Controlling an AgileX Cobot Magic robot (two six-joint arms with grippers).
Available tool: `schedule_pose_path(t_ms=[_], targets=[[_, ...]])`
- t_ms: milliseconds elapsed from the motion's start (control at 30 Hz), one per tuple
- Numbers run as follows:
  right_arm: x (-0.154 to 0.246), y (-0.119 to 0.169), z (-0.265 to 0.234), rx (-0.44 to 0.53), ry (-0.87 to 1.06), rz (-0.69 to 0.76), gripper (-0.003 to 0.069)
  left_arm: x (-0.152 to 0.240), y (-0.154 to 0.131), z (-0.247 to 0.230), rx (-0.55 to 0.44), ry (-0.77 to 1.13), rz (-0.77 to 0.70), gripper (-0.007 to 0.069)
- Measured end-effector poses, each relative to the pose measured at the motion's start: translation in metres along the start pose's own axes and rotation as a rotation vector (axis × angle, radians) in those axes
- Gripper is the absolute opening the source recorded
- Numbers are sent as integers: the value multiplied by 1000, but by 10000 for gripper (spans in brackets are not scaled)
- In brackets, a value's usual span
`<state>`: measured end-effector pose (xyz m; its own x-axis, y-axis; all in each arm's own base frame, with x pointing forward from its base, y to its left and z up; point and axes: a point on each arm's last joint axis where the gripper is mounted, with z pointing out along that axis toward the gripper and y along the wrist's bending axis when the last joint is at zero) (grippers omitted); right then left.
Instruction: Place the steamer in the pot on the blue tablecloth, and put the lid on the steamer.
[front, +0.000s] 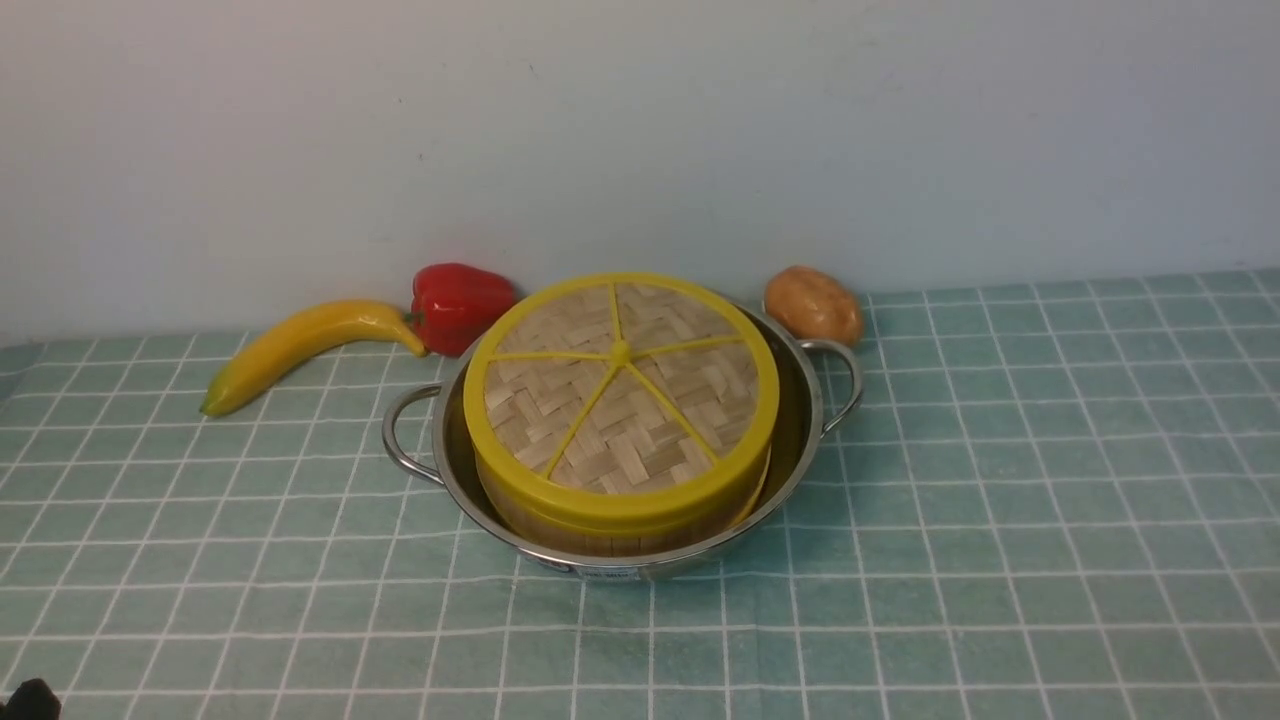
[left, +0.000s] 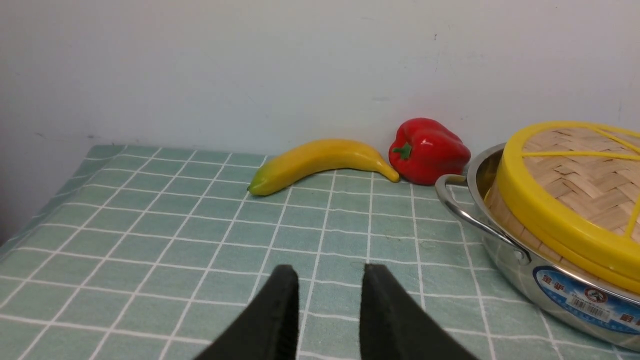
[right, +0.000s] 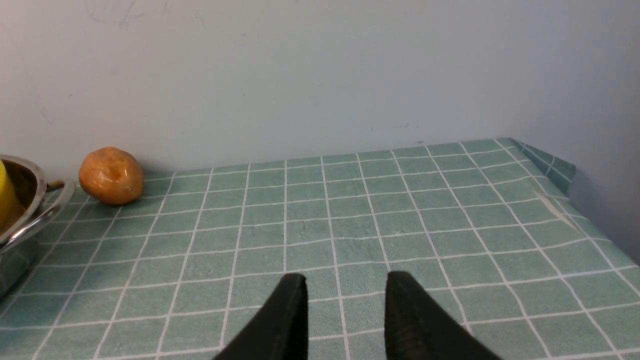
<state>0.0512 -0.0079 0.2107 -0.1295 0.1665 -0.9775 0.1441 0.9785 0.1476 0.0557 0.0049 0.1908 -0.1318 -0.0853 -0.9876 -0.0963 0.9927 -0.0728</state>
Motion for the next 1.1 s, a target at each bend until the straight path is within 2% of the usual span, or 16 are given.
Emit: schedule_pose_path(t_ms=[1100], targets=[[0,0,0,0,0,1,240,0,0,0,0,0,0,243]])
